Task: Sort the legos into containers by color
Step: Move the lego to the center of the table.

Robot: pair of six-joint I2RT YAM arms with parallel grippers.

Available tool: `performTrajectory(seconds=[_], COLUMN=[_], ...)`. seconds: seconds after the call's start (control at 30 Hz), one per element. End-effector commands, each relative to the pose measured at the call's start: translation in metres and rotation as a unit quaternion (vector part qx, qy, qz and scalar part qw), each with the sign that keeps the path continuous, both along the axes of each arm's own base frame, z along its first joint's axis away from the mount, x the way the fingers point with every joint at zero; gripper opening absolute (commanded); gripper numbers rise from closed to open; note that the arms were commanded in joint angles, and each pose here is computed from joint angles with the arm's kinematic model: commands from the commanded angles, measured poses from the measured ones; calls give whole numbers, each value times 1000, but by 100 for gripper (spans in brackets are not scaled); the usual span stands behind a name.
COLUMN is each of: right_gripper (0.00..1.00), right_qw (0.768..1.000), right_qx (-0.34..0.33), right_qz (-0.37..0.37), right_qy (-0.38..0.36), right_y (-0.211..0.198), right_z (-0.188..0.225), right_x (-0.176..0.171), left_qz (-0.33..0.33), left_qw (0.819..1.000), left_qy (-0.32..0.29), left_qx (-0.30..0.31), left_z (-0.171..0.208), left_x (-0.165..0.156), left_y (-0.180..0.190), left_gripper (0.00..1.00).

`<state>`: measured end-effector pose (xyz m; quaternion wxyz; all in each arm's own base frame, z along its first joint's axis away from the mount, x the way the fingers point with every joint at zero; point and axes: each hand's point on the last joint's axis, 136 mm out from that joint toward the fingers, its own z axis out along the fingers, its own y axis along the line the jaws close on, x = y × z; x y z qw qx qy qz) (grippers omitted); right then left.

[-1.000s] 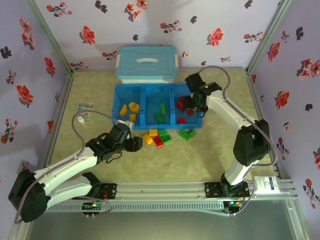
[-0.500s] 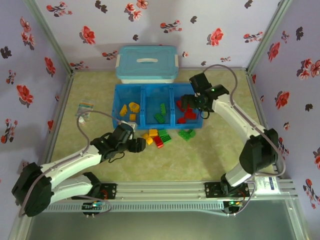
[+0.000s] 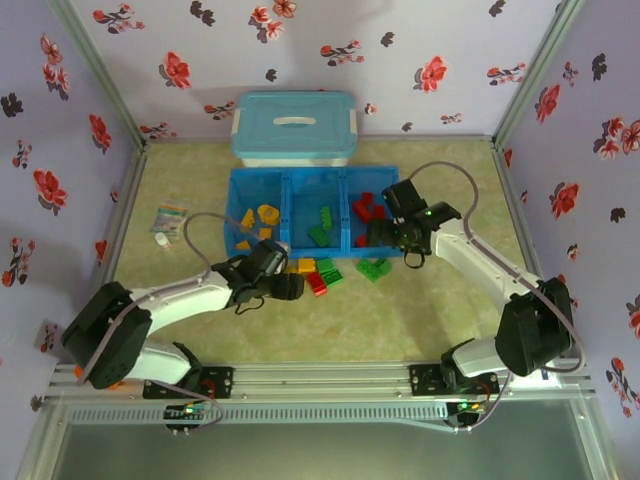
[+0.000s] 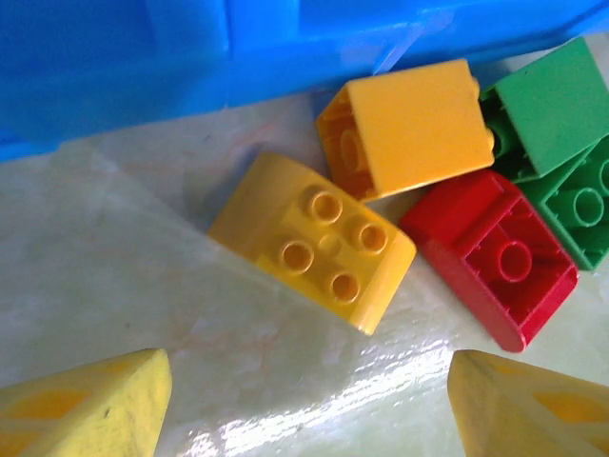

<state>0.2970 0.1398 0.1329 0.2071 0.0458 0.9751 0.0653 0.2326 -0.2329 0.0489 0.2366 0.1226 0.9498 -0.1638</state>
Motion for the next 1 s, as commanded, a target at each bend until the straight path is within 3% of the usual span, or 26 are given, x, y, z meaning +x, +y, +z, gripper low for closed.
performTrajectory(seconds=[0.0,0.57,0.97], right_gripper=[99,98,97], right_qw=[999,999,999], right_qx=[21,32,35], right_qz=[-8,11,21], right_qy=[-24,-20,-21], right_y=[3,12,22], right_z=[10,0,-1], right_x=[-1,-16,-18], left_qz=[-11,8,39], left_qw=[1000,999,996], left_qy=[-17,-9,7], left_qx=[-6,48,74], left_z=[10,-10,-20], left_x=[13,29,1], left_y=[-15,-14,23], left_gripper=[76,63,58])
